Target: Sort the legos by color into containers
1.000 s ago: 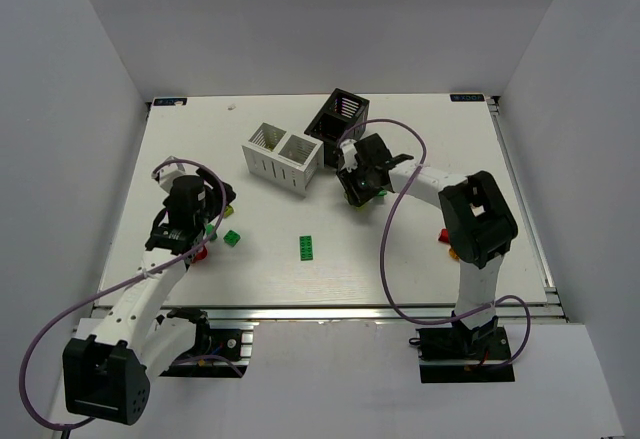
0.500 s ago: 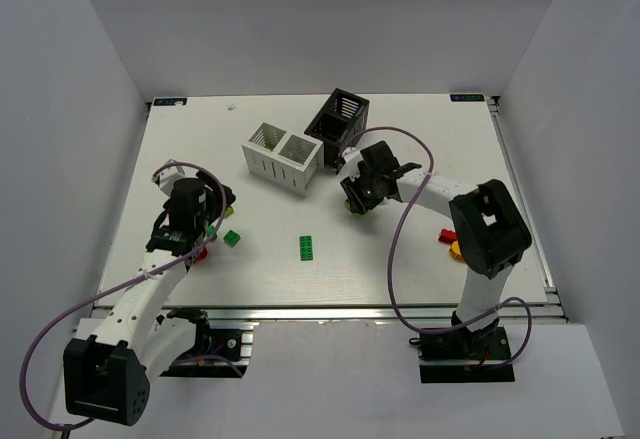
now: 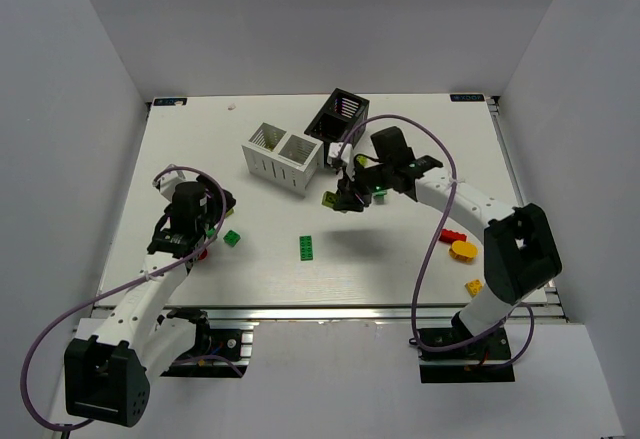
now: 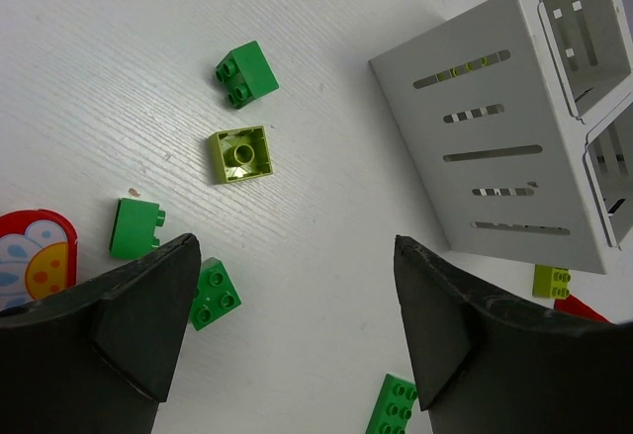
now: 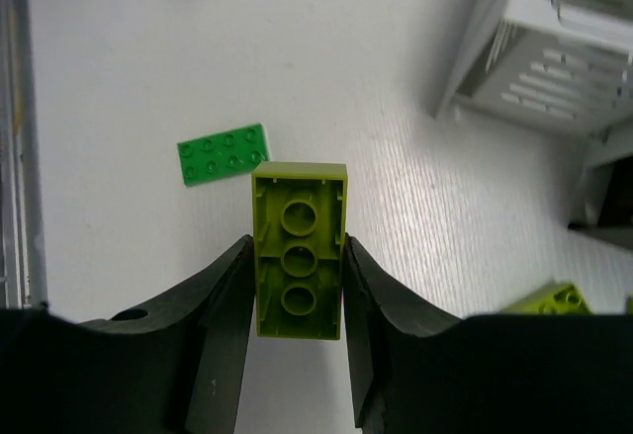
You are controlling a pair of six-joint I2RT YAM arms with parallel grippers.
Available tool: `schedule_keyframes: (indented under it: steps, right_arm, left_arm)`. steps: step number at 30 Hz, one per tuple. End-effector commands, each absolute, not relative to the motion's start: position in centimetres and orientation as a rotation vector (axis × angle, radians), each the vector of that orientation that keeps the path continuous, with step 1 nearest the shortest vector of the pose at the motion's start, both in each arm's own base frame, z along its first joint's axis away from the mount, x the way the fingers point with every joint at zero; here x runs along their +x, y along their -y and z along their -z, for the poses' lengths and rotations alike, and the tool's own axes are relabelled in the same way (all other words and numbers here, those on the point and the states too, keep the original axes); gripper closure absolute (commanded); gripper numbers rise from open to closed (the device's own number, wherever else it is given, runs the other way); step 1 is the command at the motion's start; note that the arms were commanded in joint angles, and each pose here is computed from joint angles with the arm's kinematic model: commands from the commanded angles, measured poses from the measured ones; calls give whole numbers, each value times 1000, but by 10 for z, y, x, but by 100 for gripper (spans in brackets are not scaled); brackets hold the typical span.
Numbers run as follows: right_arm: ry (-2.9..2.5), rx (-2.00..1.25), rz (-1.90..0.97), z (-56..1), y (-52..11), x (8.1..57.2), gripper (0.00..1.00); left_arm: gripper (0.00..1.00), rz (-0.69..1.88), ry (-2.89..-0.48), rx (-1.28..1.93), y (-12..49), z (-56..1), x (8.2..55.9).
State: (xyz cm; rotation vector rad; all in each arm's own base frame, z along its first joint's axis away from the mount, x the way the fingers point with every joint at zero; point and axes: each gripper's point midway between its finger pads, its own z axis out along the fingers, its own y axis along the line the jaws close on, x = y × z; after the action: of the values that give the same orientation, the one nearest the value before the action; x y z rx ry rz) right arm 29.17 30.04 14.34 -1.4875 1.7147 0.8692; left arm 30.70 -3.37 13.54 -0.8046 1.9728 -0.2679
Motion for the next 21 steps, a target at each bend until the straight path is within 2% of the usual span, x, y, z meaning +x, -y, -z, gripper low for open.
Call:
schedule_keyframes:
  steps: [1,13,21]
  right_arm:
    - [-1432,-1550,-943,-197,-326,290,100]
    - [-1252,-1391,-950,-269,-395,351,100]
    - [-1256,-1240,-885,-286,-429,409,100]
  left_arm:
    - [11,275,-1961,-816,32,-136,304]
    - [11,271,-1984,-814,33,-133,303]
    - [11,288,-1991,-818,36,-129,303]
